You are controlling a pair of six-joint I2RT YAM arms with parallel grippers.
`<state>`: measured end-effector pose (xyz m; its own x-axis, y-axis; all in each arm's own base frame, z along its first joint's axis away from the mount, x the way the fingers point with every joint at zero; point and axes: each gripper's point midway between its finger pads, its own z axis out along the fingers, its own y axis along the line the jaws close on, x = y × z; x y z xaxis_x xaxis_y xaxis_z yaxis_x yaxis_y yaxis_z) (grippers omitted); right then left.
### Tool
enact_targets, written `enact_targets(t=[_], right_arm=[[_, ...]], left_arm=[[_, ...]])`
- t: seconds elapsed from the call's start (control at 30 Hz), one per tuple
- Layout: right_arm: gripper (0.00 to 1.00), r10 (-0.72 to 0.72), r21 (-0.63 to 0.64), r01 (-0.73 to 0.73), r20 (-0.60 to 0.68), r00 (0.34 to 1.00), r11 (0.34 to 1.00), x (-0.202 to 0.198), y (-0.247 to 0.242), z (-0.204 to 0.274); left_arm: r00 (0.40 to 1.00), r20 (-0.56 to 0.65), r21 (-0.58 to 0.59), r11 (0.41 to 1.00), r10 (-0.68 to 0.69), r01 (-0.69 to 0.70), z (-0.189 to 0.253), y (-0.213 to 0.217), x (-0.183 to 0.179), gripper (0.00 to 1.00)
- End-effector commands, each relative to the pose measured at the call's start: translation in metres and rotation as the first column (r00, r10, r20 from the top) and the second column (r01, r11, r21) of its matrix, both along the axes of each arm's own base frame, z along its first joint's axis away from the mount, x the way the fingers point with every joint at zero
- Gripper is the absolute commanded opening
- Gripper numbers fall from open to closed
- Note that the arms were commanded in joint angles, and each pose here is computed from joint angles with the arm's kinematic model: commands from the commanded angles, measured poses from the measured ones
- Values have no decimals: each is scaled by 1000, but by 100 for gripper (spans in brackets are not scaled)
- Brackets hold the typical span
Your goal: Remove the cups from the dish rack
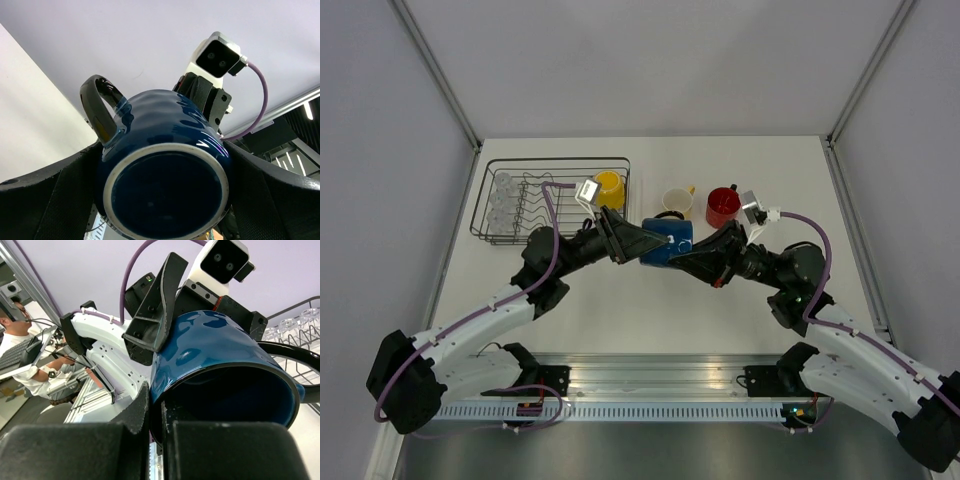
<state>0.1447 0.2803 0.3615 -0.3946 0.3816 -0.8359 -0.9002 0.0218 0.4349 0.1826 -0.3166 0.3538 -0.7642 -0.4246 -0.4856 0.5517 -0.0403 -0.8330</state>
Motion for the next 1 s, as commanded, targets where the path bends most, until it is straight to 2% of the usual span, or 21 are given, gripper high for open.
enact_targets(t=[0.0,0.23,0.37,0.4,0.43,0.47,0.5,0.53,0.57,0.6,0.63,0.73,0.9,0.93,0.97], right_arm=[[0,-51,123,22,236,970,992,-19,-18,42],[0,-152,116,124,268,951,985,-17,-31,44],[0,-182,47,175,262,948,983,-8,-31,33],[0,-205,38,203,266,942,978,-5,-33,35],[0,-222,13,227,260,940,974,0,-33,31],[0,-244,-70,269,253,936,961,9,-33,13],[0,-287,-93,317,247,926,944,18,-36,15],[0,-318,-135,355,239,918,925,27,-38,9],[0,-336,-224,382,218,916,897,35,-39,-11],[0,-386,-257,431,207,899,865,47,-42,-11],[0,-394,-296,439,201,897,848,52,-42,-17],[0,-397,-491,422,160,904,762,67,-43,-54],[0,-399,-671,351,89,913,654,92,-31,-97],[0,-412,-693,346,77,908,633,97,-31,-103],[0,-430,-730,337,65,901,595,106,-30,-114]], left_arm=[[998,56,-82,996,-24,29,31,8,-15,100],[995,-7,-6,995,100,-100,5,14,5,100],[983,-36,36,983,182,-180,-5,19,19,100],[973,-57,101,971,222,-216,-19,22,25,100],[948,-74,134,945,309,-298,-23,30,38,100],[931,-80,178,924,357,-339,-29,37,42,100],[906,-81,283,881,416,-379,-46,45,48,100],[850,-79,344,814,521,-467,-57,61,62,100],[829,-31,375,775,559,-509,-56,71,64,100],[810,-14,444,730,586,-520,-70,81,64,100],[781,15,461,689,625,-560,-71,92,67,100],[747,92,484,626,659,-612,-73,115,61,100],[724,194,552,536,662,-639,-69,144,48,100],[735,201,608,506,647,-611,-80,149,42,100],[739,226,611,498,635,-615,-70,152,40,100]])
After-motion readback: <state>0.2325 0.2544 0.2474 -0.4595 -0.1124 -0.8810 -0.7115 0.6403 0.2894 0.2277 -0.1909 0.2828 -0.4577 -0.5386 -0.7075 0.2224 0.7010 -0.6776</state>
